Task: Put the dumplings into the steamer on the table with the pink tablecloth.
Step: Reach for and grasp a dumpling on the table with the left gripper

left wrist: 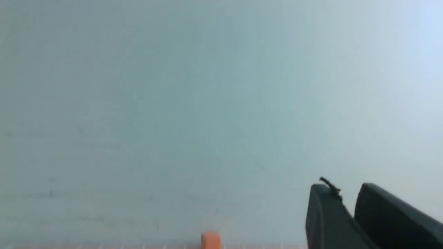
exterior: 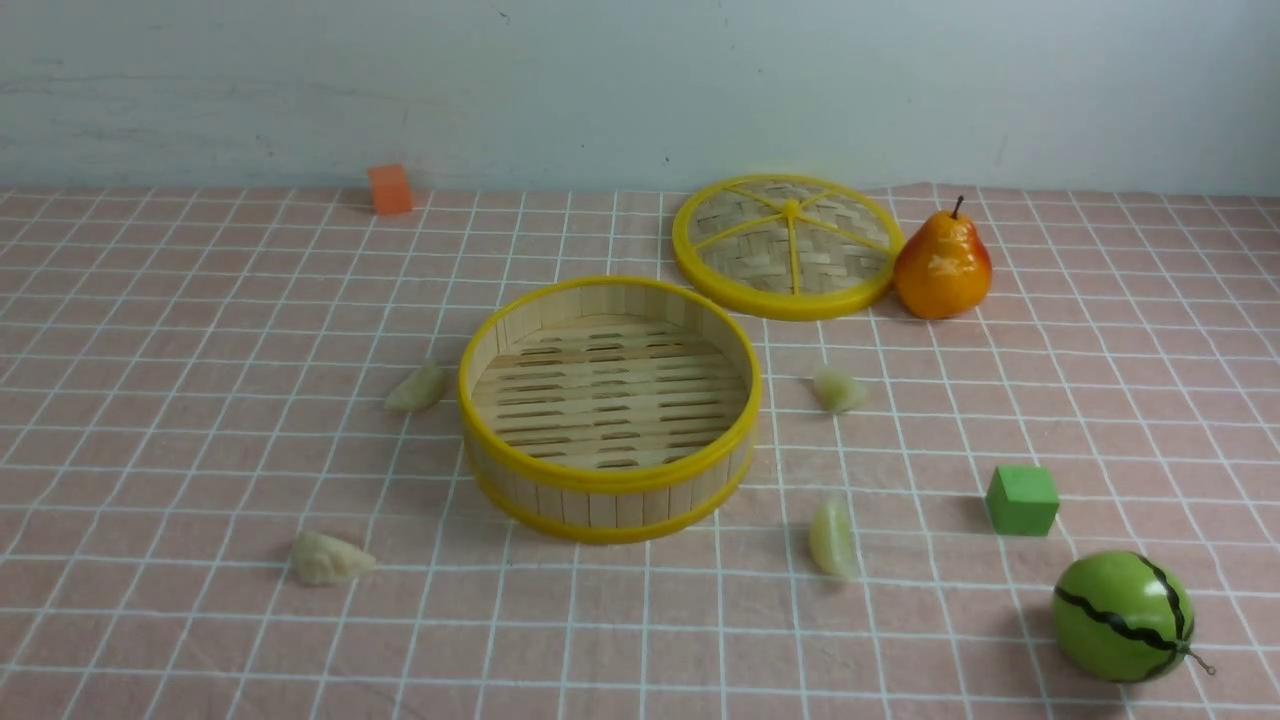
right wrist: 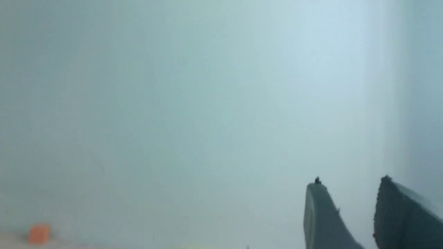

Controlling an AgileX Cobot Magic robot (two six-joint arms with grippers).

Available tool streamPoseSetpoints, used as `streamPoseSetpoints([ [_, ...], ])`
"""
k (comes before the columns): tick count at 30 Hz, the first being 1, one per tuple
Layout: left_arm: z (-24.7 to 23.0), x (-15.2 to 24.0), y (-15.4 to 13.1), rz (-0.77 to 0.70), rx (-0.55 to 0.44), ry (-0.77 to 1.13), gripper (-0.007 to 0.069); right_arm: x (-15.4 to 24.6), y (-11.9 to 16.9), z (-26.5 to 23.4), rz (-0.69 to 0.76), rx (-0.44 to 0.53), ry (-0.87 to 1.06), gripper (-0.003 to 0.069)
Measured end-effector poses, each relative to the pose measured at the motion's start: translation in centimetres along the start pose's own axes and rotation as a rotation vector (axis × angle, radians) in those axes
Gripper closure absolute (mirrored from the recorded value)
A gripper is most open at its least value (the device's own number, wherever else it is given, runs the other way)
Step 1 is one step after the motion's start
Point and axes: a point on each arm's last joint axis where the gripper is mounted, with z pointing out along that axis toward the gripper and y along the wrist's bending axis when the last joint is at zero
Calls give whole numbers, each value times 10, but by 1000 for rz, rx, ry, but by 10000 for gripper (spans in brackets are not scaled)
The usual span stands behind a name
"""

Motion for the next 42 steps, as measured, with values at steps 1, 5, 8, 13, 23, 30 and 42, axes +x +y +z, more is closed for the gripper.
streamPoseSetpoints([
  [1,0,0,0,-5,0,0,497,-1,0,0,0,-1,-8,420],
  [5,0,-14,-2,-227,33,-140,496,-5,0,0,81,-3,-58,424],
  [8,5,-29,-4,-309,46,-134,501,-12,0,4,132,-3,-56,455],
  [13,51,-85,-11,-281,33,-14,583,-47,-4,39,165,11,11,624],
  [23,185,-27,1,-302,-183,635,639,4,-9,115,102,73,809,666],
  [30,220,49,-3,-219,-278,1200,639,62,9,130,68,-5,1367,662],
  [42,329,152,-17,-195,-129,1500,611,95,54,161,13,-367,1586,661],
])
